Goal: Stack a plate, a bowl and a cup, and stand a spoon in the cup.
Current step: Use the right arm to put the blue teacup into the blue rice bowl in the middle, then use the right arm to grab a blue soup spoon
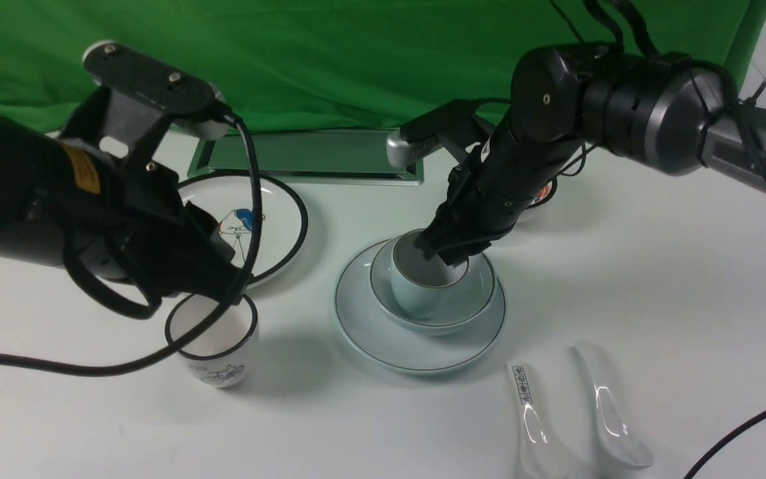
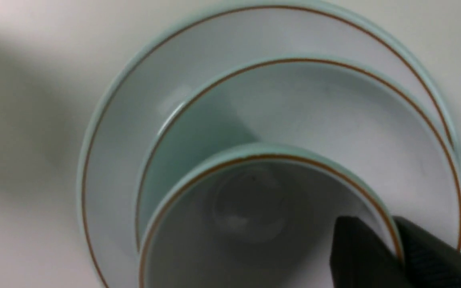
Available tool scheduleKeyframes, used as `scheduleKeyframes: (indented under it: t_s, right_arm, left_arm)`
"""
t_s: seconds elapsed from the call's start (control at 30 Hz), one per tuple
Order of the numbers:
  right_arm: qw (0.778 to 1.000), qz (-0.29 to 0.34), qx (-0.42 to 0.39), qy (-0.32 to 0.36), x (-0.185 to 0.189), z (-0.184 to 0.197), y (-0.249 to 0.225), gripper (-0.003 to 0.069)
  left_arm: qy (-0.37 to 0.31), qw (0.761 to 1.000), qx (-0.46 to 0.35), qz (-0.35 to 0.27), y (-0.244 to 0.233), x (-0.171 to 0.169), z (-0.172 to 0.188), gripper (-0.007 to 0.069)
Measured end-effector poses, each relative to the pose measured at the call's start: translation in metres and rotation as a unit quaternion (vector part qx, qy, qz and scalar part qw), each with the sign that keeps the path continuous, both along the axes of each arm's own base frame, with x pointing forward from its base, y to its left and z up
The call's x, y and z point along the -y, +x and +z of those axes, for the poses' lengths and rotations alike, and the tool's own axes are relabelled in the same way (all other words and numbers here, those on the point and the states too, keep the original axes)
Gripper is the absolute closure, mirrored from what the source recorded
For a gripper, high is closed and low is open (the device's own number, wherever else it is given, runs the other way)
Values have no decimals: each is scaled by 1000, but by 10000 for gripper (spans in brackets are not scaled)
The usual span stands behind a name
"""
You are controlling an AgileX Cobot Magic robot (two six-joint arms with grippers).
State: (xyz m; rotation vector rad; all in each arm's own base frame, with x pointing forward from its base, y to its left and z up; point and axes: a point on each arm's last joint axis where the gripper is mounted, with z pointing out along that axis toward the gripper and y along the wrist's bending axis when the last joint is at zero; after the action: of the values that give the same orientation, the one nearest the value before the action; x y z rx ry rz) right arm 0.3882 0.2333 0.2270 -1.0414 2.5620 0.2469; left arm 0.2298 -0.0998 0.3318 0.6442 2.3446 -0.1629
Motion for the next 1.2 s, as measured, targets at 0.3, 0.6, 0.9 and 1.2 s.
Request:
scheduleKeyframes:
  t_s: [0.3,0.6,0.9,1.2]
  right_arm:
    - [1000,-1,-9,-8,1,6,0,460]
    - [996,11,3,-90,30,82,-27,165]
    - [995,-15,-19,-98,72,68,-86,161]
    - [985,-161,-27,-64,119,-29,-91,161]
  left_arm:
    - [1,1000,0,-1,0,0,0,568]
    - [1,1000,0,-1,0,0,0,563]
    - [1,1000,1,-1,0,0,0,563]
    - [-2,1000,7,-1,1,0,1,563]
